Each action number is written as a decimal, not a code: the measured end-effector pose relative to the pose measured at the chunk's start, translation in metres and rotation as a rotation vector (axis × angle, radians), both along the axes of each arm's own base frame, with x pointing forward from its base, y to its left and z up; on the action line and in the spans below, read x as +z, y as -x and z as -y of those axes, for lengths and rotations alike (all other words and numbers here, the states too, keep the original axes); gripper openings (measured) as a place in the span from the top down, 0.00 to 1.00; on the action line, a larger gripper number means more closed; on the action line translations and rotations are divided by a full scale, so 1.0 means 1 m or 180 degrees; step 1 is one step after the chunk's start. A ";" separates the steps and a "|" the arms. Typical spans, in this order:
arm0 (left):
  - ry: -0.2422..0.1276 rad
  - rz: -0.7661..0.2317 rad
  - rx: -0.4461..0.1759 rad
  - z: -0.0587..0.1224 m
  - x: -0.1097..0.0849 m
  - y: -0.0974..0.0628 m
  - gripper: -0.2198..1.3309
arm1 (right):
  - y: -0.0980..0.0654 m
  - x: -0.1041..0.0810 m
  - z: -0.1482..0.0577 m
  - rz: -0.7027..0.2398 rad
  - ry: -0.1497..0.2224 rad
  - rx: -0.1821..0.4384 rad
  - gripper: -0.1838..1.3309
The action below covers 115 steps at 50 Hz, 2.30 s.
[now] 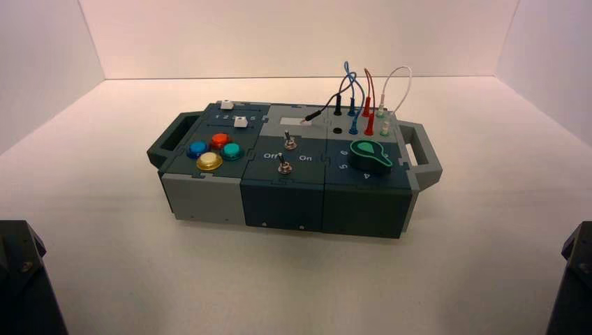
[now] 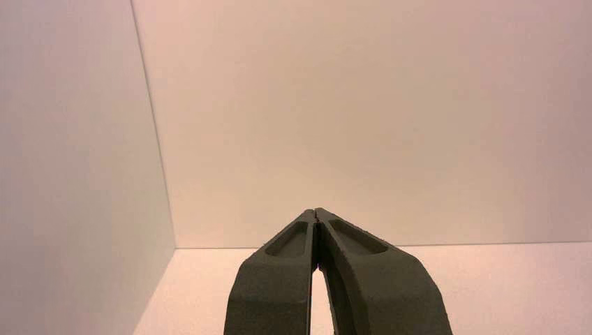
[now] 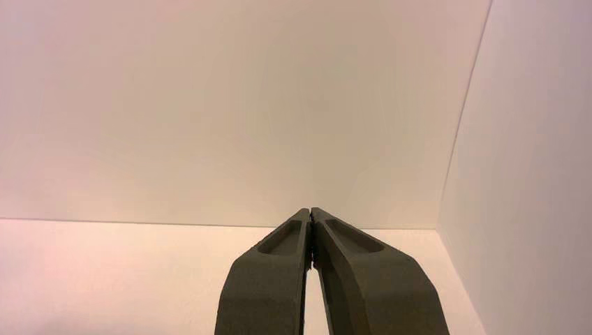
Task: Flip the top switch on with the right gripper.
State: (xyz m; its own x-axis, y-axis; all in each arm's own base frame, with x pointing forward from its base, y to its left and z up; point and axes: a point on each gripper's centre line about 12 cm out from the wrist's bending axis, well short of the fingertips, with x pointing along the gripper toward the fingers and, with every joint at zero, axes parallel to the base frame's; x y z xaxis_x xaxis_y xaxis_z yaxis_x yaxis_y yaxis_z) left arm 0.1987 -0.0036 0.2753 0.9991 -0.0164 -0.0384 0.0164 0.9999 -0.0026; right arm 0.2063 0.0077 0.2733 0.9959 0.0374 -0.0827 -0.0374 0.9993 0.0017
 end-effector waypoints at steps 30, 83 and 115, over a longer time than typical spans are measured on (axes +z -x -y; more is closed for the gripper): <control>0.0001 0.0020 -0.0005 0.000 0.002 0.002 0.96 | 0.001 0.001 0.000 -0.0034 0.0006 0.0005 0.97; -0.0240 -0.3346 -0.0817 0.079 -0.123 -0.050 0.96 | 0.000 -0.022 -0.146 -0.1969 -0.0146 0.1722 0.97; -0.0283 -0.4131 -0.0822 0.096 -0.174 -0.061 0.96 | -0.031 -0.092 -0.217 -0.3091 -0.0267 0.1756 0.97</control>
